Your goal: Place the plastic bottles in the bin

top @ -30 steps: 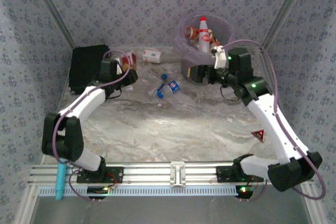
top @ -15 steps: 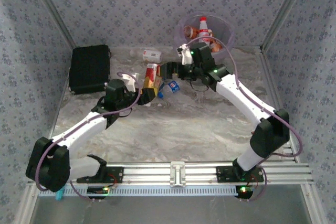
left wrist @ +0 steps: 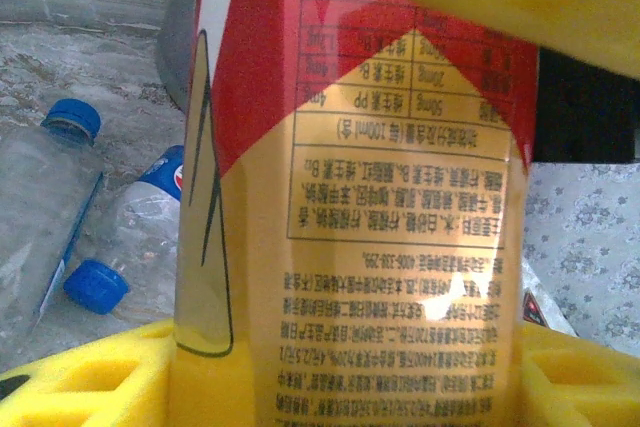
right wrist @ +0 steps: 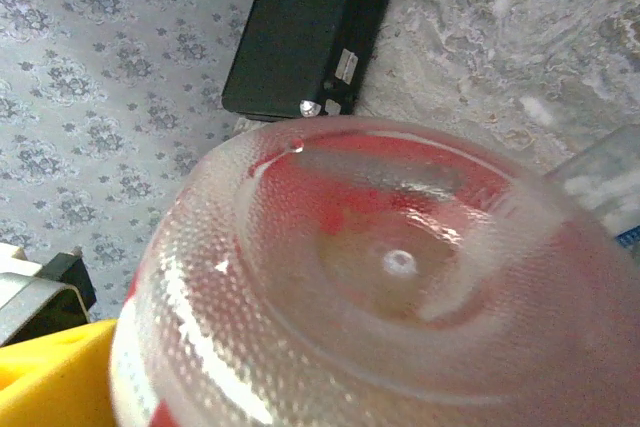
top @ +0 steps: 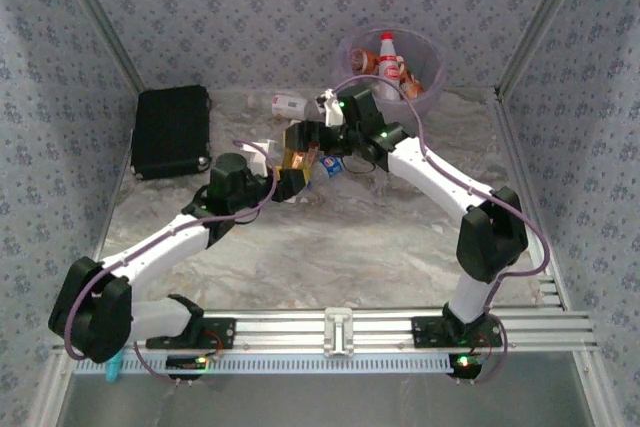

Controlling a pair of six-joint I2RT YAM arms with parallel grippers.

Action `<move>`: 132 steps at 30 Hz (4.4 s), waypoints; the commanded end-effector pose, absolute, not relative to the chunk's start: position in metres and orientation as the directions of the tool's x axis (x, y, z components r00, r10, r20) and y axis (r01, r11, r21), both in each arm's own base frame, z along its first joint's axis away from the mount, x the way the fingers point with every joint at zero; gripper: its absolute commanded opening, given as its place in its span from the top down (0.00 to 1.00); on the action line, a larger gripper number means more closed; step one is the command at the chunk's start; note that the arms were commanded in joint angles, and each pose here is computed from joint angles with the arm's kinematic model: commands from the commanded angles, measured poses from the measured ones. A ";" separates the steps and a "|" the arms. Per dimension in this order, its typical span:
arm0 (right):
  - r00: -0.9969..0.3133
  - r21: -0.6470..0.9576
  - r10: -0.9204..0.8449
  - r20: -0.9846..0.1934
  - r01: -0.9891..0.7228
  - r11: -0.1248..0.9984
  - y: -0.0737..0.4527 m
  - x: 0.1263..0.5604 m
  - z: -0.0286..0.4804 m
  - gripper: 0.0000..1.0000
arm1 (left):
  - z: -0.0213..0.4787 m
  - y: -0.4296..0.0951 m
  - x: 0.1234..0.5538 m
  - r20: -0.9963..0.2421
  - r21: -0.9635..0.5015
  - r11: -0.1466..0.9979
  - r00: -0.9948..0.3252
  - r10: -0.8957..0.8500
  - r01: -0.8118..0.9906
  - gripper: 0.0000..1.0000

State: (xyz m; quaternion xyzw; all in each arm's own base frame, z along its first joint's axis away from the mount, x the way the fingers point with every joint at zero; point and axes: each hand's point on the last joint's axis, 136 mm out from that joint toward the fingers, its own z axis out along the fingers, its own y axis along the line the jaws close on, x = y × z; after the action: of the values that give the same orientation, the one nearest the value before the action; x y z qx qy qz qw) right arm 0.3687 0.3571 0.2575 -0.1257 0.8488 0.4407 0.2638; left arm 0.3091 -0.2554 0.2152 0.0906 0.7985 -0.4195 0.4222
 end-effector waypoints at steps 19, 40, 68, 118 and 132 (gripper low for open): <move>-0.685 0.503 -0.031 -0.728 -0.565 0.654 0.333 0.394 0.332 0.37 | 0.243 -0.242 0.314 -0.807 -0.487 0.735 -0.565 -0.172 0.472 0.03; -0.262 0.067 0.004 -0.965 -0.232 0.970 0.123 0.484 0.480 0.40 | 0.200 -0.206 0.292 -0.755 -0.474 0.816 -0.629 -0.183 0.331 0.03; -0.729 0.062 -0.213 -0.651 -0.330 0.942 0.155 0.517 0.274 0.41 | 0.194 -0.190 0.292 -0.756 -0.457 0.843 -0.624 -0.199 0.285 0.04; -0.557 0.222 -0.027 -0.830 -0.374 0.901 0.173 0.528 0.365 0.47 | 0.176 -0.180 0.315 -0.709 -0.417 0.880 -0.688 -0.158 0.228 0.04; -0.536 0.218 -0.008 -0.844 -0.356 0.909 0.125 0.419 0.400 0.22 | 0.142 -0.199 0.388 -0.670 -0.184 0.914 -0.727 0.154 0.363 0.05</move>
State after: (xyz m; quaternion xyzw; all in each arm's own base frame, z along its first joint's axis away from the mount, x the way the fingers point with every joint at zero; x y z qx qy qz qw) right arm 0.4398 0.1341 0.4028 -0.1080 0.8555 0.1827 0.4724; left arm 0.3769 -0.1972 0.1438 0.1012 0.9157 -0.1684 0.3505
